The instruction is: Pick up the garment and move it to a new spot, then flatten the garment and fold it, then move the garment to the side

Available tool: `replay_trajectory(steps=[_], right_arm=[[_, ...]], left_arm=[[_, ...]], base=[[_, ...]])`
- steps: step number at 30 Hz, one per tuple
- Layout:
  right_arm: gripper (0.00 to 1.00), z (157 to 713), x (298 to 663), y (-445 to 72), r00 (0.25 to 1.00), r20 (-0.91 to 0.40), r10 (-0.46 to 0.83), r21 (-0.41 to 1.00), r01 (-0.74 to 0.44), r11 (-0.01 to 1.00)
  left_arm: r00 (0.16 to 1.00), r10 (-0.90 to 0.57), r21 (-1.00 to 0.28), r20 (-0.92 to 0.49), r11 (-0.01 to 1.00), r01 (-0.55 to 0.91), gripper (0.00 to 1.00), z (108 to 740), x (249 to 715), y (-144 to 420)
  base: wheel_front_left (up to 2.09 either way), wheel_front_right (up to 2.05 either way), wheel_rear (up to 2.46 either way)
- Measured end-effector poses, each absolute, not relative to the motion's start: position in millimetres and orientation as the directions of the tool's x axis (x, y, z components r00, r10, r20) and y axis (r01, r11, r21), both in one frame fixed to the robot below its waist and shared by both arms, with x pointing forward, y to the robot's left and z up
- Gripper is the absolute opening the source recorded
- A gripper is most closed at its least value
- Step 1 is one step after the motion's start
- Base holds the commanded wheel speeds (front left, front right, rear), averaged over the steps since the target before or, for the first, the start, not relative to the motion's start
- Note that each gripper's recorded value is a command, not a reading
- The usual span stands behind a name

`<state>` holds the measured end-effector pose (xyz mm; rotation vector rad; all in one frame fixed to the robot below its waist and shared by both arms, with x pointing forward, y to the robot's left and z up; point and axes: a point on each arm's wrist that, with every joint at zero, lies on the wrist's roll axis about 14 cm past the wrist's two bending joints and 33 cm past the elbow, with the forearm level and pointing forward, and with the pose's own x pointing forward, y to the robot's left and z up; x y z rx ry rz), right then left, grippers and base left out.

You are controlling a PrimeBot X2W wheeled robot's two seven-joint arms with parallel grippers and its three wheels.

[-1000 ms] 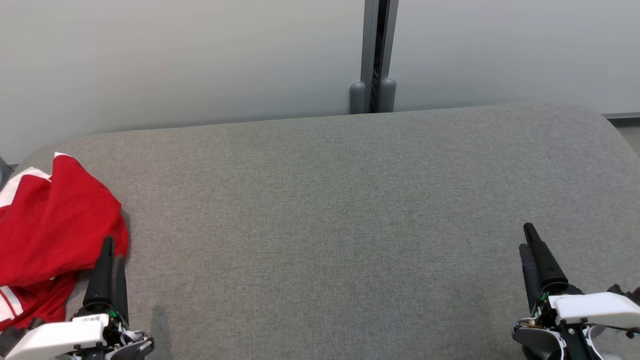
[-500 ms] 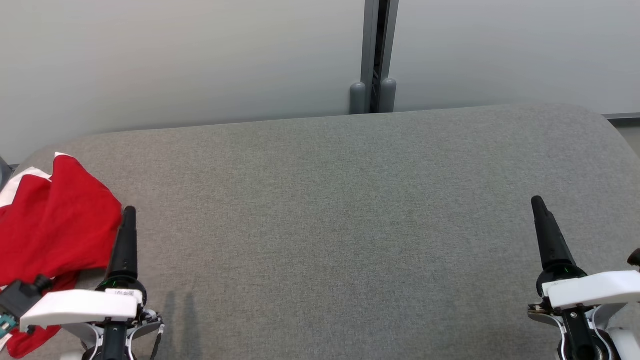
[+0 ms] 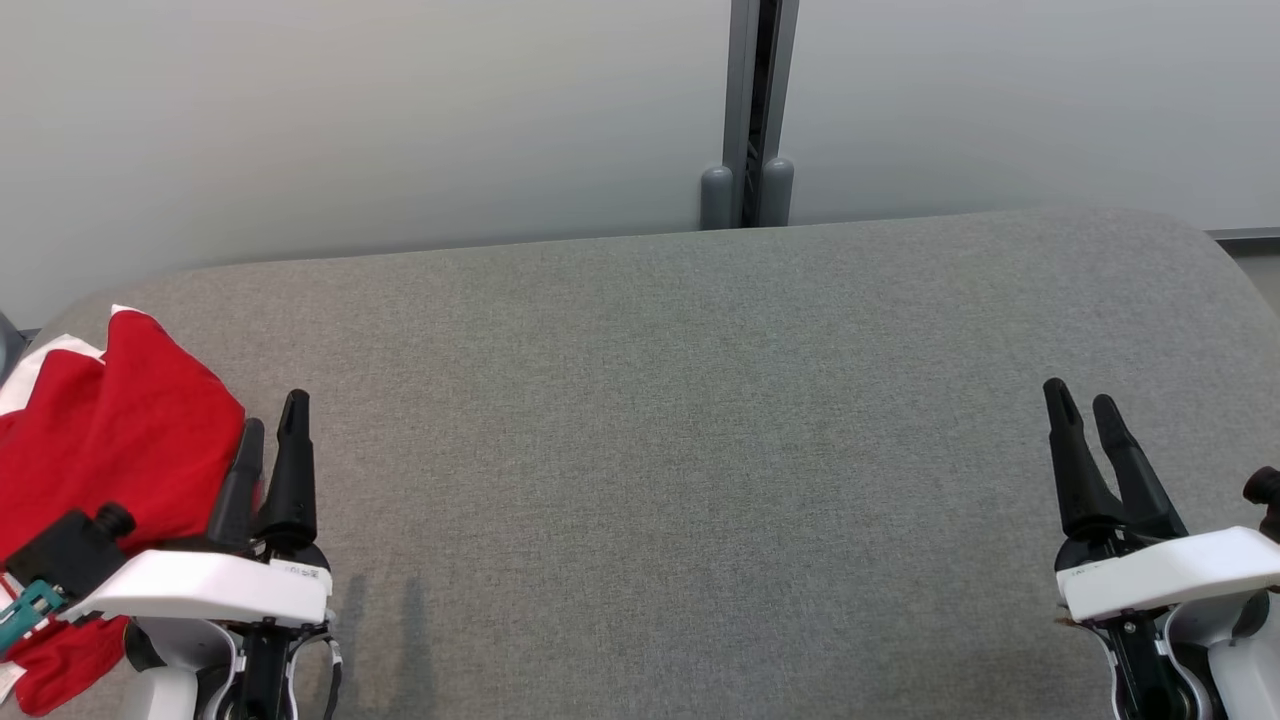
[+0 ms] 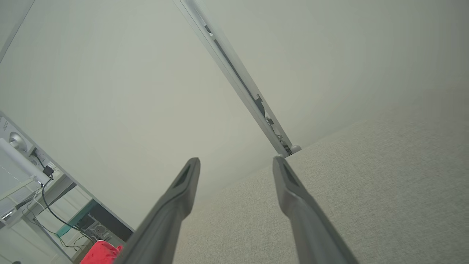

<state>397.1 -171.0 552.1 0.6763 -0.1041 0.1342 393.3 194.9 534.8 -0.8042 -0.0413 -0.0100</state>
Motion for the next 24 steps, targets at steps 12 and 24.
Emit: replay_trajectory(steps=[12, 24], right_arm=[[1.0, 552.7, 397.8, -173.5, 0.986, 0.139, 0.097, 0.468, -0.151, 0.871], [1.0, 548.1, 397.4, -176.9, 0.988, 0.128, 0.084, 0.357, -0.125, 0.926]], left_arm=[[0.999, -0.029, -0.549, 0.038, 0.834, 0.045, 1.0, 534.9, 397.0, 183.7], [0.998, -0.052, -0.408, 0.04, 0.911, 0.063, 1.0, 533.7, 398.1, 174.0]], base=[[0.0, 0.0, 0.0], [0.0, 0.0, 0.0]])
